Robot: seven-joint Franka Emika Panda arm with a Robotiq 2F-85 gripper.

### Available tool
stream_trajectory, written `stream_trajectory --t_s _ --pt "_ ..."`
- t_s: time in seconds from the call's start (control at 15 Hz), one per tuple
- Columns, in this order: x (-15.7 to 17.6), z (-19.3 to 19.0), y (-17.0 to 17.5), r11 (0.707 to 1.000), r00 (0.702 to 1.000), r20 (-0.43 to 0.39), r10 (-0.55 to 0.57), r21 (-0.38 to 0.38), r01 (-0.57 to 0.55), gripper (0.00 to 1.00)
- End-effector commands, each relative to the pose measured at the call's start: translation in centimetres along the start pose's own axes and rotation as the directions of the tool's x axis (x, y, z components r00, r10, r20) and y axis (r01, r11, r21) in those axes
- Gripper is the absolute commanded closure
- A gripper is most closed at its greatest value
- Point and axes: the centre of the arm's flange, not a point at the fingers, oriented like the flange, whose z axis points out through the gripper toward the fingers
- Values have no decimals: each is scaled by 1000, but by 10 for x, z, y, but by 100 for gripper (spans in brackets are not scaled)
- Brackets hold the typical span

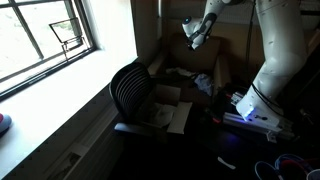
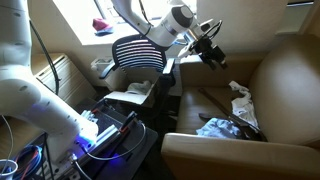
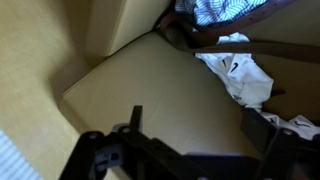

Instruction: Put the clothes on the couch on the chair

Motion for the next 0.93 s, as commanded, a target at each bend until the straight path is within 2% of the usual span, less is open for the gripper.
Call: stream_trajectory --t_s 0.0,0.13,0.27,0.4,0.53,0.73,0.8,0.87 --pt "-1 17 -4 987 987 18 -162 5 162 0" --pt "21 74 -10 978 969 138 -206 -13 210 0" --pt "21 113 -1 969 942 249 -226 -37 242 0" --pt "24 157 11 952 900 350 -260 -62 300 0" --pt "24 195 15 929 845 447 -295 -74 363 0" --pt "14 228 11 902 740 596 -311 -59 427 0" --pt "10 230 7 898 713 642 -283 -83 432 0" --pt "8 228 5 903 724 650 -230 -134 408 0"
